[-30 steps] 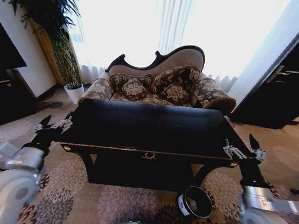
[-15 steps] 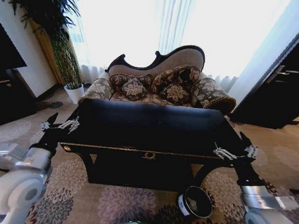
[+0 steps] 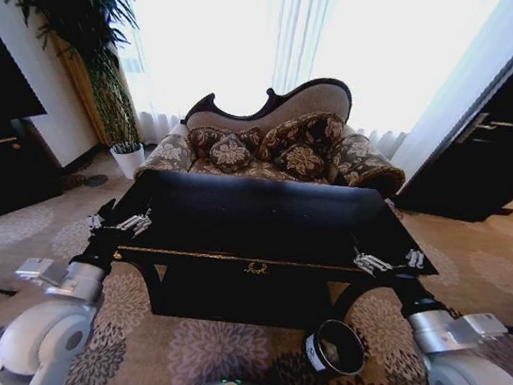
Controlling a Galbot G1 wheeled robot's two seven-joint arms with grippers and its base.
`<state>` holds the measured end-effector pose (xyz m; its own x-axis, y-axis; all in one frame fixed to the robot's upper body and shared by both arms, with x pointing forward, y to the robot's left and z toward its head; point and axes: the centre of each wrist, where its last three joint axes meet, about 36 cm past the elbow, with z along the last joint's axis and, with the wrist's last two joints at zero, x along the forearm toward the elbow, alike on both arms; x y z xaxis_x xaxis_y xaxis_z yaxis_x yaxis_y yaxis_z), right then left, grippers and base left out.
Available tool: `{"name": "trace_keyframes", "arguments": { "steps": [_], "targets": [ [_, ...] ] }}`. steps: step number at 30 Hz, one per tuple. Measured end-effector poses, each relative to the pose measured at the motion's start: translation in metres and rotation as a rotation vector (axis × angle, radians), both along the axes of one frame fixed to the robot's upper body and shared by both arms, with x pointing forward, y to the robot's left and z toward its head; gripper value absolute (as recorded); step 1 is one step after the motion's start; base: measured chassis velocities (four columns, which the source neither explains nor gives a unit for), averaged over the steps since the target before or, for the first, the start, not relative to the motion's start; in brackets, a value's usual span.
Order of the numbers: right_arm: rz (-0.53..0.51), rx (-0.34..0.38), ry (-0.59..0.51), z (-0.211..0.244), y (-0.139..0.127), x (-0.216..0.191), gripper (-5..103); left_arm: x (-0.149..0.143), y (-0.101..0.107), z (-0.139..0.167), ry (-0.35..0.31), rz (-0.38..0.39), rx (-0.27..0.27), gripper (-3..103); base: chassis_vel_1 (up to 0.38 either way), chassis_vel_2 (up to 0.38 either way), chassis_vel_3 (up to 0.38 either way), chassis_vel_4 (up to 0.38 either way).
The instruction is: Move to the front of the table and place the trash on the table into the trash bin.
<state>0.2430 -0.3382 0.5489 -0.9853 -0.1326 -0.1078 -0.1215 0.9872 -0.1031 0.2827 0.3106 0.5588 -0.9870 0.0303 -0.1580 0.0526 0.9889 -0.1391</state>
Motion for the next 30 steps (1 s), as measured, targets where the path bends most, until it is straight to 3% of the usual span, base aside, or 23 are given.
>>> {"name": "trace_keyframes", "arguments": {
  "steps": [9, 30],
  "targets": [
    [0.046, 0.002, -0.02, -0.0037, -0.002, -0.0004, 100, 0.0, -0.0017, 0.0045, -0.006, -0.006, -0.015, 100, 0.0, 0.0, 0.0, 0.0],
    [0.037, 0.015, -0.034, -0.0045, -0.0053, -0.0082, 100, -0.0005, -0.0014, 0.0086, -0.015, -0.008, -0.011, 100, 0.046, -0.043, -0.046, 0.045]
  ]
}}
